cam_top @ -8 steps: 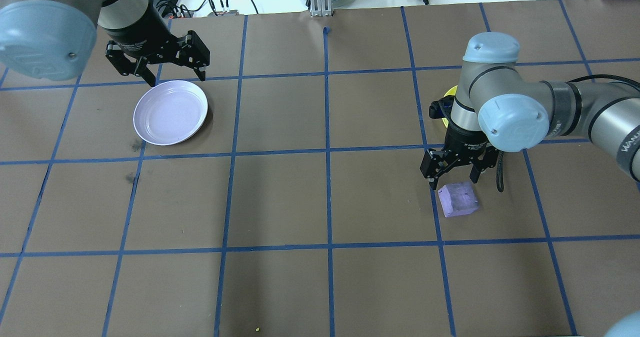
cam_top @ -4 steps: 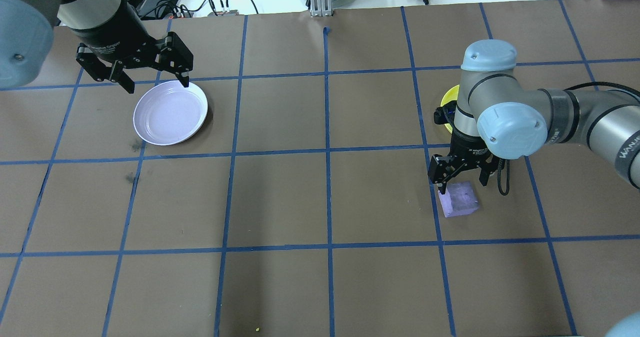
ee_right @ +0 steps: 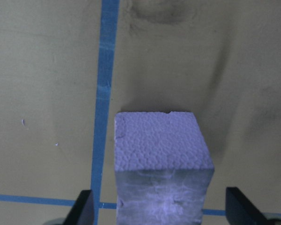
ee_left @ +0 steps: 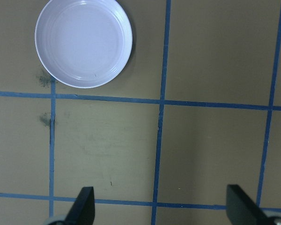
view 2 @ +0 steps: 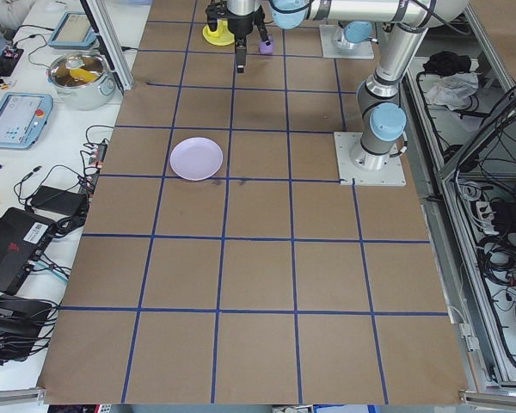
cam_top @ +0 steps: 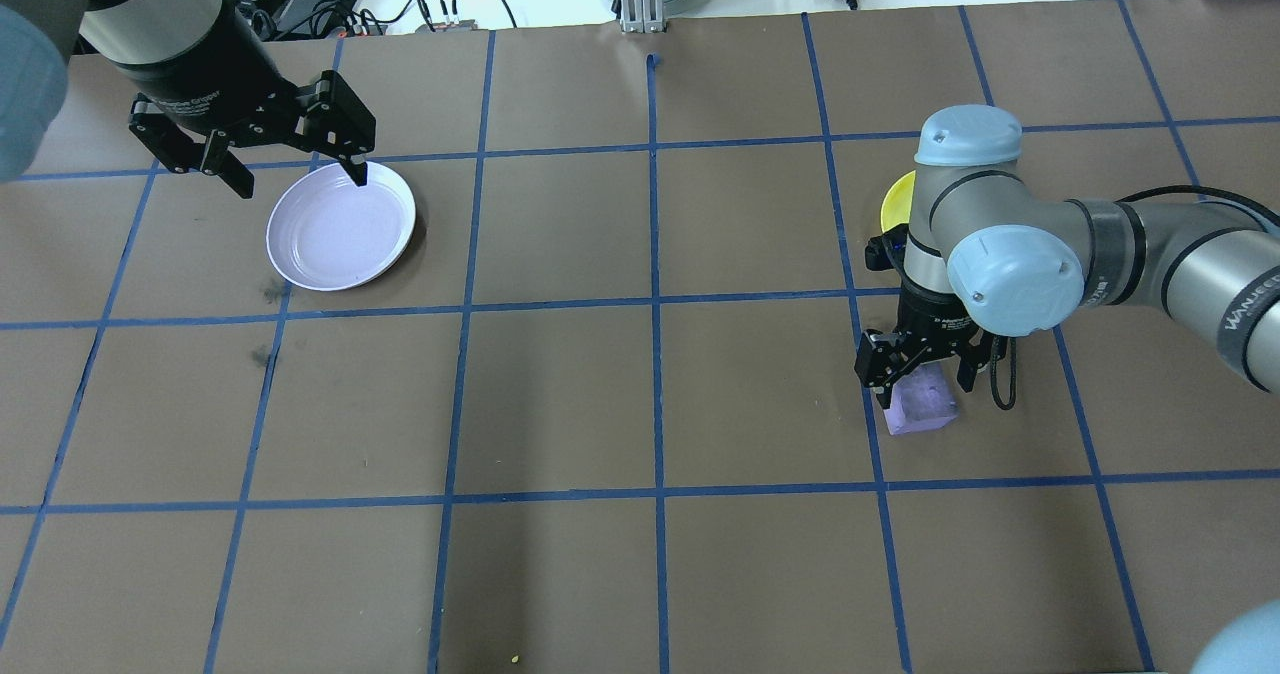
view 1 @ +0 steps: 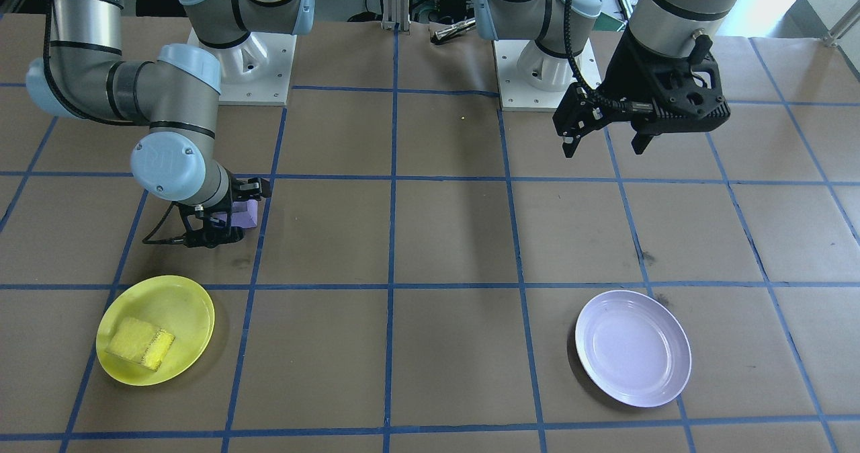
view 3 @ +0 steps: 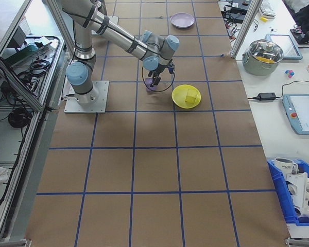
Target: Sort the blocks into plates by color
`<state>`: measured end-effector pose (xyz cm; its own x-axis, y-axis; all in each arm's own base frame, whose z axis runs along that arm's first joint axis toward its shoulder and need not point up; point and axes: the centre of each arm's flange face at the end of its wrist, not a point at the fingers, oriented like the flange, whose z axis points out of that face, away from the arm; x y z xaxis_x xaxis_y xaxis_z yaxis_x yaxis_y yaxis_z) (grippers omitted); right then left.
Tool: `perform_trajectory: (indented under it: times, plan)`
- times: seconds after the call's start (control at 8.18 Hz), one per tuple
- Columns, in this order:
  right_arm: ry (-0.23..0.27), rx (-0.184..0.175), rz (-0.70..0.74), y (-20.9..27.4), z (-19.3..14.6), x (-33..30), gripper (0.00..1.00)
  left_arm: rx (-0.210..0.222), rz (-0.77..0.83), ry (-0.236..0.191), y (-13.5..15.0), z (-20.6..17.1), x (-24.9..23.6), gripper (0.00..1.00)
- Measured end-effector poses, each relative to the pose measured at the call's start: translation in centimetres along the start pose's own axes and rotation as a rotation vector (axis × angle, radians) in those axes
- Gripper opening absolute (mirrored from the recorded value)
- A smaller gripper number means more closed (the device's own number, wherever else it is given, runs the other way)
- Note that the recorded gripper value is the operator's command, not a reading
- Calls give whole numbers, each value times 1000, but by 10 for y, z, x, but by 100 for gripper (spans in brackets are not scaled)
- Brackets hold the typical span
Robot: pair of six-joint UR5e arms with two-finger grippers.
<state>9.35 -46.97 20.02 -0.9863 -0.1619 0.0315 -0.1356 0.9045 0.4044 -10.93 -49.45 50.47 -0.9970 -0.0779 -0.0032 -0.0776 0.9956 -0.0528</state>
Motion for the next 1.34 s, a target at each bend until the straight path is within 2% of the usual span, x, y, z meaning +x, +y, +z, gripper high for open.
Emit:
perform_trajectory:
  times: [0.12, 0.24, 0.37, 0.49, 0.86, 1.1, 1.22, 1.34]
  plan:
    - [-1, -6, 0, 1, 3, 0, 91, 11, 1, 0, 6, -6, 0, 100]
    - [-1, -12, 1, 1, 5, -1, 79, 25, 2, 1, 12, -12, 0, 100]
    - [-4, -20, 2, 2, 8, -1, 42, 42, 5, 4, 17, -18, 0, 100]
    - [-9, -25, 3, 2, 11, -2, 0, 51, 12, 6, 21, -22, 0, 100]
    - [-17, -15, 8, 1, 9, -1, 0, 60, 15, 7, 20, -23, -1, 100]
    - [-10, 55, 17, -1, -33, 5, 0, 61, 13, 3, 21, -22, -2, 100]
    - [-29, 95, 19, 2, -63, 5, 0, 61, 13, 3, 21, -22, -2, 100]
    - [-77, 129, 14, 3, -88, 0, 0, 62, 13, 4, 21, -22, -2, 100]
